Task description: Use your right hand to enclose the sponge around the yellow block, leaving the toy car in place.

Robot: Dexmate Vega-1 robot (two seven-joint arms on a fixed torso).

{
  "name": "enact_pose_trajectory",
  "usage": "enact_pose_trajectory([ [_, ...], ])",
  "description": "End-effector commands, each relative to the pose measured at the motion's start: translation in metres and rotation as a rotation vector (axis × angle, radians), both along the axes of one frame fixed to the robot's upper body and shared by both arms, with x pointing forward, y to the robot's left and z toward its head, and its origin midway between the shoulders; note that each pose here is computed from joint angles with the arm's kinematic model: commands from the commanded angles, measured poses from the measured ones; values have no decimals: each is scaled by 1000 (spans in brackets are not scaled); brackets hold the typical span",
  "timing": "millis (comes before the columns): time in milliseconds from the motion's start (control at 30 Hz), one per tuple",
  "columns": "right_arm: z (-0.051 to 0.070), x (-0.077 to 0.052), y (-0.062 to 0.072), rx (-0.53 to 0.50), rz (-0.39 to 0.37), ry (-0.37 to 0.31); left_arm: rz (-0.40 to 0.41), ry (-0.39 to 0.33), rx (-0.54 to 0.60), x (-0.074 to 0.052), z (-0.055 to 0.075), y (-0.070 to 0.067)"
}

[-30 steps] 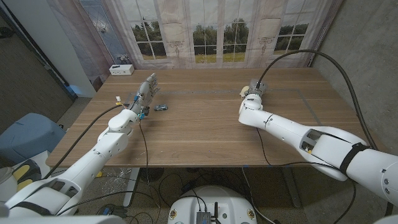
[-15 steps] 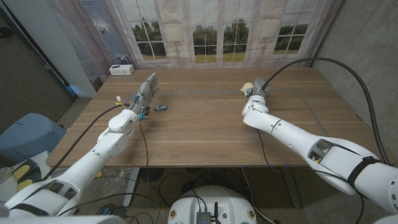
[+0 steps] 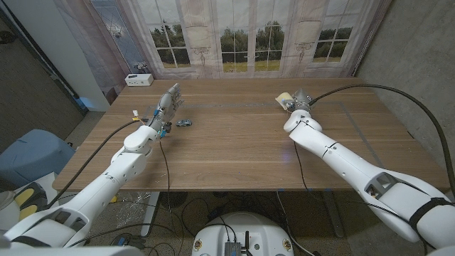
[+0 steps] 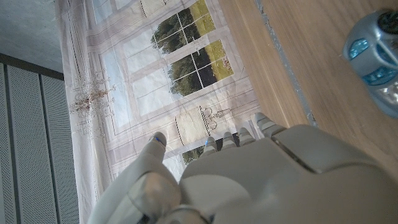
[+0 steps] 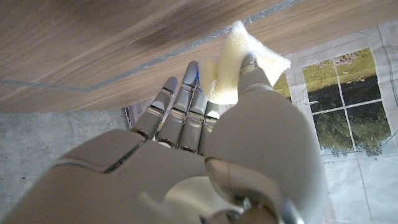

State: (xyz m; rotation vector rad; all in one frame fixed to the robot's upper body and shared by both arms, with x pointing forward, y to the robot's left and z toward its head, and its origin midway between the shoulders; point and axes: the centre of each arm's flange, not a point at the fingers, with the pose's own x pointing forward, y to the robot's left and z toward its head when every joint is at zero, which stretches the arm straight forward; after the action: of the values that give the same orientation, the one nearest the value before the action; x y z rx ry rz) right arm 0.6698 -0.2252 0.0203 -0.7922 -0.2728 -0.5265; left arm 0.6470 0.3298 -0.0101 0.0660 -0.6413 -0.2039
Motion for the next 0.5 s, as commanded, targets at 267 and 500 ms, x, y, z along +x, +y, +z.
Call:
enact_pose_trajectory([
  [267,-1,-17,-26,263,211,-63,2,-9,4,-5,1,-1],
  [500,-3,-23,-33,331,270,-78,0,-13,7,-7,0,-3],
])
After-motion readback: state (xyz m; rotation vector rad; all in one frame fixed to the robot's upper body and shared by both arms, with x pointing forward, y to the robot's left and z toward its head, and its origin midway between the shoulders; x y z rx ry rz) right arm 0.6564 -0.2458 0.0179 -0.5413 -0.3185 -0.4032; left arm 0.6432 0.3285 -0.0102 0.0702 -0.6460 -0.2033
